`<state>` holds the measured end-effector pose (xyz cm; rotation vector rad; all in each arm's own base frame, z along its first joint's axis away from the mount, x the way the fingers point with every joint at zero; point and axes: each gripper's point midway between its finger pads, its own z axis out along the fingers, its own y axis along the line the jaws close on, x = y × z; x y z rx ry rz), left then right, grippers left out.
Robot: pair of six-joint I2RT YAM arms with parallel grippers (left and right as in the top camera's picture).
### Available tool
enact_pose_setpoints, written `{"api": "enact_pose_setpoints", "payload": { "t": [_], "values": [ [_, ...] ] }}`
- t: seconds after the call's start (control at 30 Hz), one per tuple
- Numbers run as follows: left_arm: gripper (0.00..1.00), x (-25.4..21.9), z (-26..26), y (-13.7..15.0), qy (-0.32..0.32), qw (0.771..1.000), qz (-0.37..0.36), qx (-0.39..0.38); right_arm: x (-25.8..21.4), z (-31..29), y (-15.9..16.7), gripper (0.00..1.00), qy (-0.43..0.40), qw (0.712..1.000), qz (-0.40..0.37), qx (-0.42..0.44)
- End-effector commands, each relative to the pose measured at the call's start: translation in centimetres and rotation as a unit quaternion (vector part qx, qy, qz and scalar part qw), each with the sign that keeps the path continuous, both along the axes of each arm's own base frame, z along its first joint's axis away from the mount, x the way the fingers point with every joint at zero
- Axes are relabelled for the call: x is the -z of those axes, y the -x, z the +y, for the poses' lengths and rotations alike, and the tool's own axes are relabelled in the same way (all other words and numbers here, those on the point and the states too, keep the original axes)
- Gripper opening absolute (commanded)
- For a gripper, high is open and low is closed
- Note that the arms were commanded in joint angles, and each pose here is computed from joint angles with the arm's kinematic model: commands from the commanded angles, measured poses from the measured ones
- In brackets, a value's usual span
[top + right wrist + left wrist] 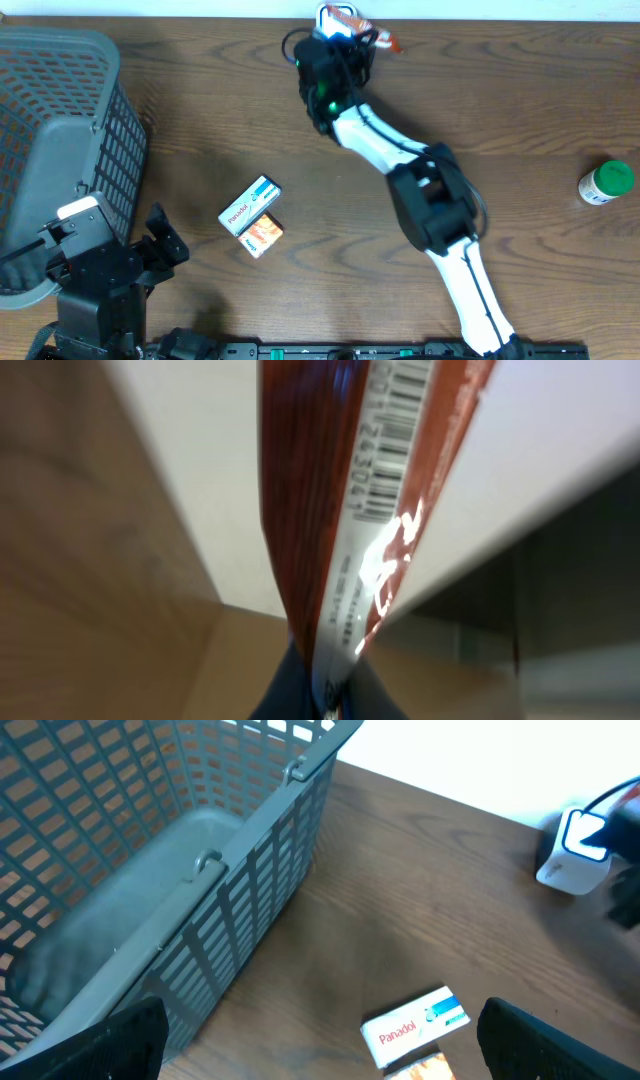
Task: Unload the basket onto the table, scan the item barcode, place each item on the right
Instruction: 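Carry the TOP bar to the right table edge and release it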
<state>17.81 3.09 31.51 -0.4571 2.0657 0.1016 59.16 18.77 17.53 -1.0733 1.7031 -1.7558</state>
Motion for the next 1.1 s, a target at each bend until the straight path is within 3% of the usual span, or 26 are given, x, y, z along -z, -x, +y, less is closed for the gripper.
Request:
{"api": "enact_pose_setpoints", "payload": {
  "t": [0.0,0.2,0.33,0.5,0.73,0.83,1.07],
  "values": [
    [0.98,-0.5,0.1,0.1,-0.002,1.0,-0.005,0.0,-9.2,-4.1,2.2,0.01,-0.054,0.996,-0.053,0.048],
    [0.98,-0.5,0.1,0.1,-0.002,1.0,-0.005,0.0,-10.1,-11.5,5.1,0.01,-0.104,0.984,-0.051,0.133],
    [0.98,-0.5,0.1,0.1,-0.002,1.0,-0.005,0.0,-6.4,-15.8,7.7,0.01,-0.159,0.971,0.005,0.178],
    [0.98,-0.5,0.1,0.1,-0.002,1.0,-0.005,0.0,-1.7,-22.4,11.0,0.01,-0.263,0.923,0.037,0.28],
    [0.98,-0.5,0.1,0.1,-0.002,1.0,-0.005,0.0,1.4,-34.4,16.2,0.01,-0.347,0.824,0.003,0.448],
    [0.98,-0.5,0.1,0.1,-0.002,1.0,-0.005,0.0,3.1,-38.2,18.5,0.01,-0.418,0.752,-0.029,0.509],
    [0.98,-0.5,0.1,0.1,-0.002,1.0,-0.005,0.0,5.5,-41.7,21.1,0.04,-0.522,0.649,-0.03,0.553]
  ]
}}
